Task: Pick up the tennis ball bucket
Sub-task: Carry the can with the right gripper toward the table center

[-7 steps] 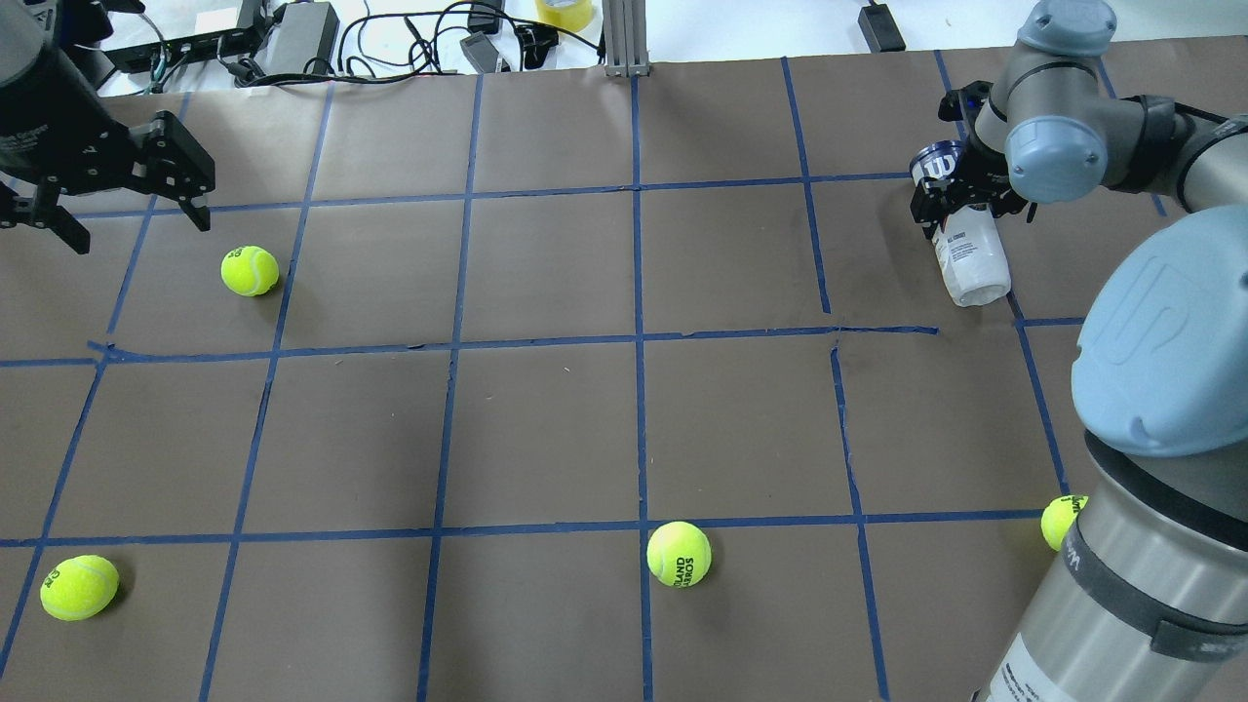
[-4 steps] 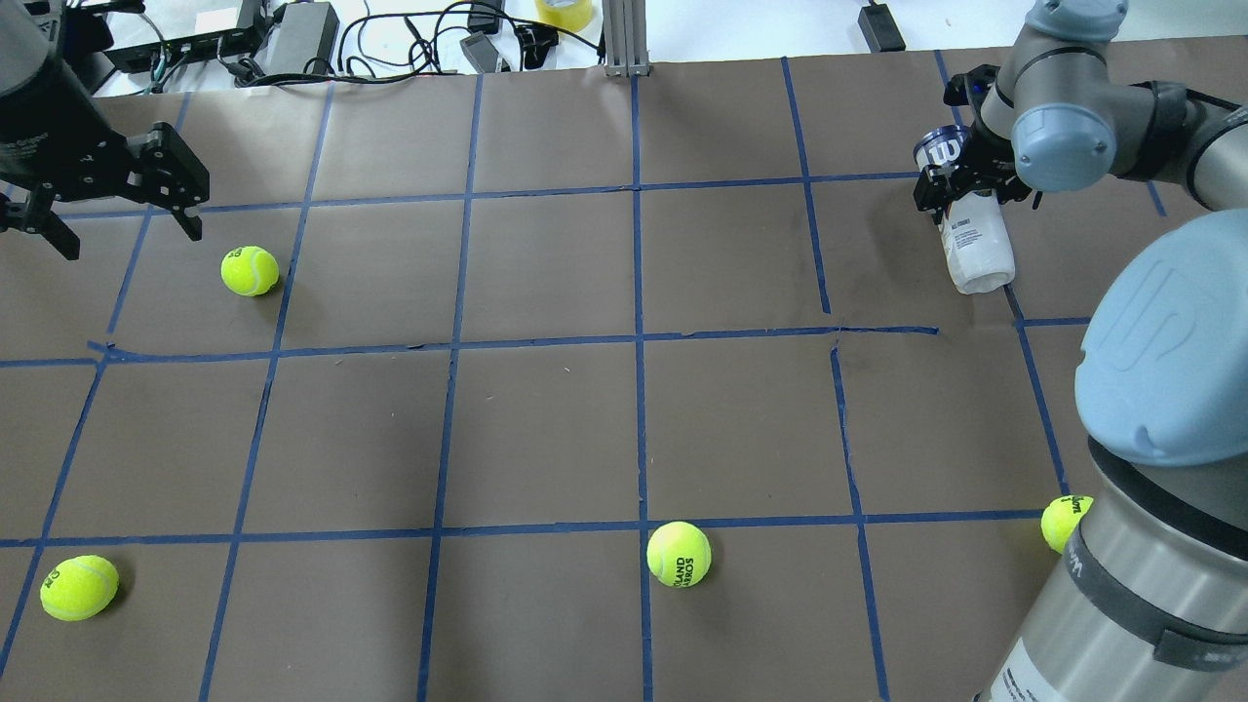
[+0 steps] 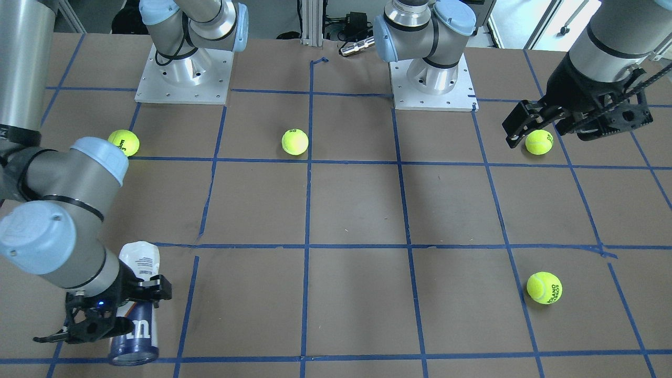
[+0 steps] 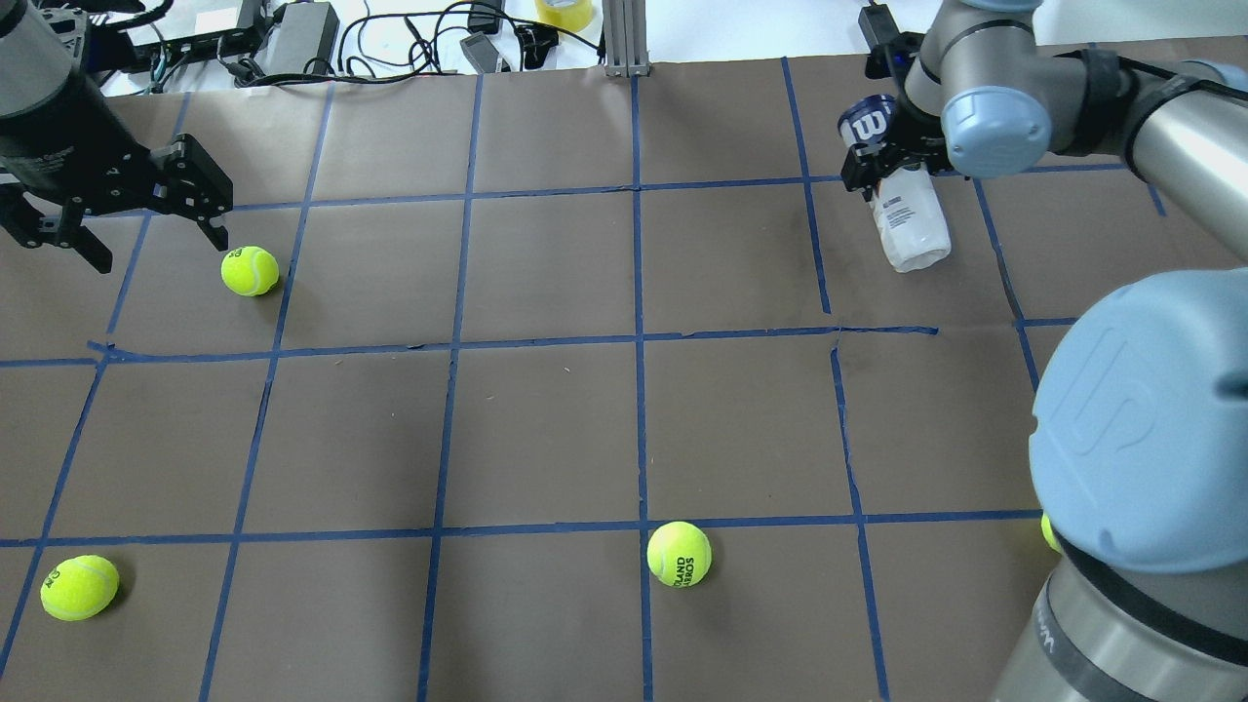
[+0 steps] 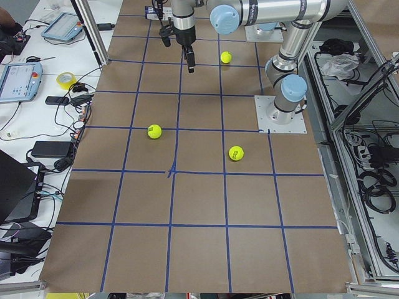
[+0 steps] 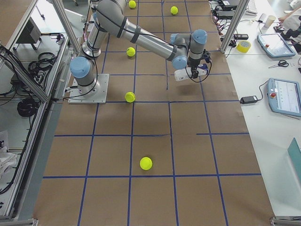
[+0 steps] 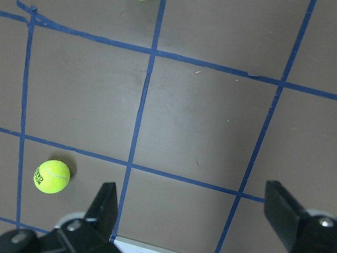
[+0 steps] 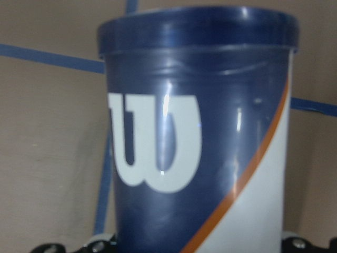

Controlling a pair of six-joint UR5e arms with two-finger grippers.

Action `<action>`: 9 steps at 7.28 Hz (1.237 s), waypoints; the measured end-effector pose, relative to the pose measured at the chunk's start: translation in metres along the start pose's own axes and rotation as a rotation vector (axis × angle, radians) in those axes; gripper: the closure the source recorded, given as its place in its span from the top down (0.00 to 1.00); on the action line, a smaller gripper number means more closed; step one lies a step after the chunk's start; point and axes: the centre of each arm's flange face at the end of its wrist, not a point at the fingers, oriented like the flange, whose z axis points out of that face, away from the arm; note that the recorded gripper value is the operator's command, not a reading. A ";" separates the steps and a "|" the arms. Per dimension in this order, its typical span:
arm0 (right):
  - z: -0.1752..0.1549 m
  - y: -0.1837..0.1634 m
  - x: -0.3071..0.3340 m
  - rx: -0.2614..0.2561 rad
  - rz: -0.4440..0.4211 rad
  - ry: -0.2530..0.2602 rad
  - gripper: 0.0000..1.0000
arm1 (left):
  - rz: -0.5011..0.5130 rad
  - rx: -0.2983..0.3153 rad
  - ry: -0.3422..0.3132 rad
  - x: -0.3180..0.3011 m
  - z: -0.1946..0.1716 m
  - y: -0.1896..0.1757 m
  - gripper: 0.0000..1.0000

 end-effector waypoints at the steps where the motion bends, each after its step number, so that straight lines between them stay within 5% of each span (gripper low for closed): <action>1: -0.002 -0.002 -0.045 0.002 -0.067 -0.005 0.63 | 0.000 0.000 0.001 0.000 0.000 0.000 1.00; 6: -0.006 0.008 -0.219 0.060 -0.594 0.010 0.63 | 0.000 -0.007 0.002 0.000 0.005 0.000 1.00; 9: 0.002 0.027 -0.292 0.037 -0.984 0.050 0.63 | 0.000 -0.015 -0.001 0.000 0.008 0.001 1.00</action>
